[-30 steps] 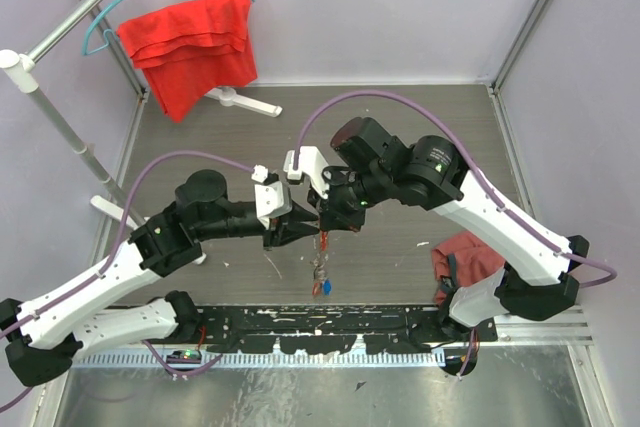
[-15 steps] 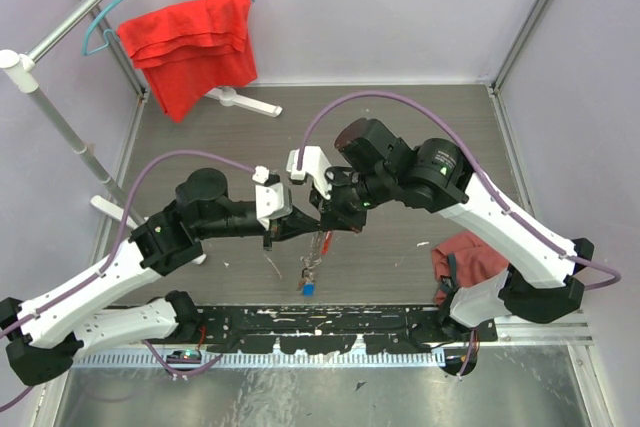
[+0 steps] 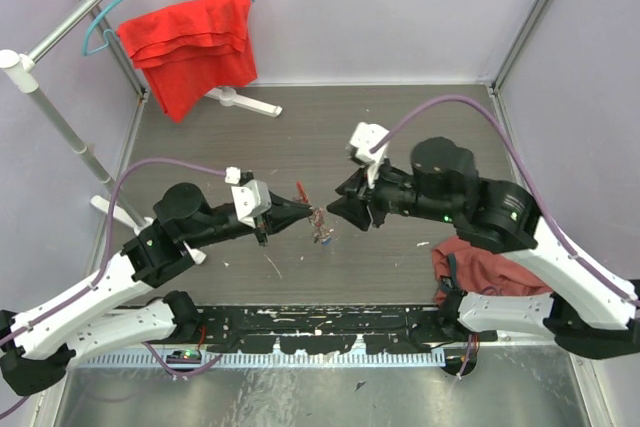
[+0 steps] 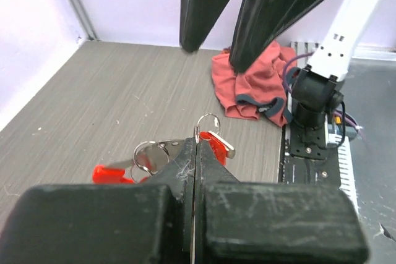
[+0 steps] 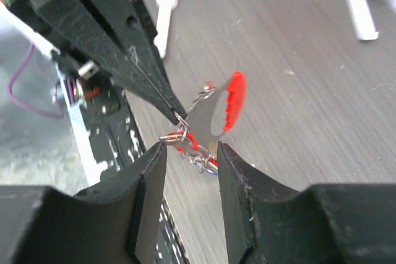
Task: Put the keys on the keyring
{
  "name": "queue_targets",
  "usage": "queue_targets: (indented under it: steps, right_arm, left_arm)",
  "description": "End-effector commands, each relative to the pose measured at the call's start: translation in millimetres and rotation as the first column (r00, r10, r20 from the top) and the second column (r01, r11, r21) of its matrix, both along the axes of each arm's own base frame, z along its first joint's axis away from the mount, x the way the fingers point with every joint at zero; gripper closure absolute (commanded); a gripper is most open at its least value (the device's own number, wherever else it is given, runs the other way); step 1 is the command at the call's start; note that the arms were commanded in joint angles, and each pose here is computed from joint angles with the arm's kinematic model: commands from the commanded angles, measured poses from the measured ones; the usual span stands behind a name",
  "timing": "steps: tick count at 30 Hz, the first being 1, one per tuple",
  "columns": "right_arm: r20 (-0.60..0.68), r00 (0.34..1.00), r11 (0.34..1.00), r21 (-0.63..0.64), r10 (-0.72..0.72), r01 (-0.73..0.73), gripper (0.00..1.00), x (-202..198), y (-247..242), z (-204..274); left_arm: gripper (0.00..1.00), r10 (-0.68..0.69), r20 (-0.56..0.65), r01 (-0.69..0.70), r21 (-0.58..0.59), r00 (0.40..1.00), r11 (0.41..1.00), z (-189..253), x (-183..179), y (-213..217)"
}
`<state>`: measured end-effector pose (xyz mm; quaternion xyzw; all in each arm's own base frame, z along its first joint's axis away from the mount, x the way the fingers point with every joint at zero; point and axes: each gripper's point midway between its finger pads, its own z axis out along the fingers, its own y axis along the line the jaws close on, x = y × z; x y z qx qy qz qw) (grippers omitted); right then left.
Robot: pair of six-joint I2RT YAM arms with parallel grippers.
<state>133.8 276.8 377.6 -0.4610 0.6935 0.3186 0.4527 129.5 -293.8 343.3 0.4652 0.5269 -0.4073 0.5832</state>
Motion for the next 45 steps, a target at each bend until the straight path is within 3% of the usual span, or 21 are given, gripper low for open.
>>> queue_targets:
  steps: [1,5,15,30,45]
  right_arm:
    - [-0.016,0.979,0.923,0.331,-0.205,0.199,0.56,24,1,56]
    - [-0.121,0.963,0.859,0.437,-0.239,0.268,0.56,26,2,62]
    - [-0.354,0.907,0.803,0.459,-0.227,0.38,0.56,26,17,46]
    - [-0.376,0.905,0.841,0.409,-0.199,0.354,0.69,24,31,27]
    - [-0.371,0.899,0.834,0.399,-0.233,0.381,0.99,28,26,23]
  left_arm:
    - [1.0,0.09,0.032,-0.082,-0.195,0.995,0.977,39,10,8]
    - [1.0,0.127,0.023,-0.117,-0.257,0.992,0.959,47,14,15]
    - [1.0,0.17,0.026,-0.156,-0.281,0.985,0.947,55,18,22]
    - [1.0,0.159,0.033,-0.144,-0.275,0.987,0.951,56,16,22]
    - [1.0,0.169,0.04,-0.152,-0.272,0.985,0.95,55,16,24]
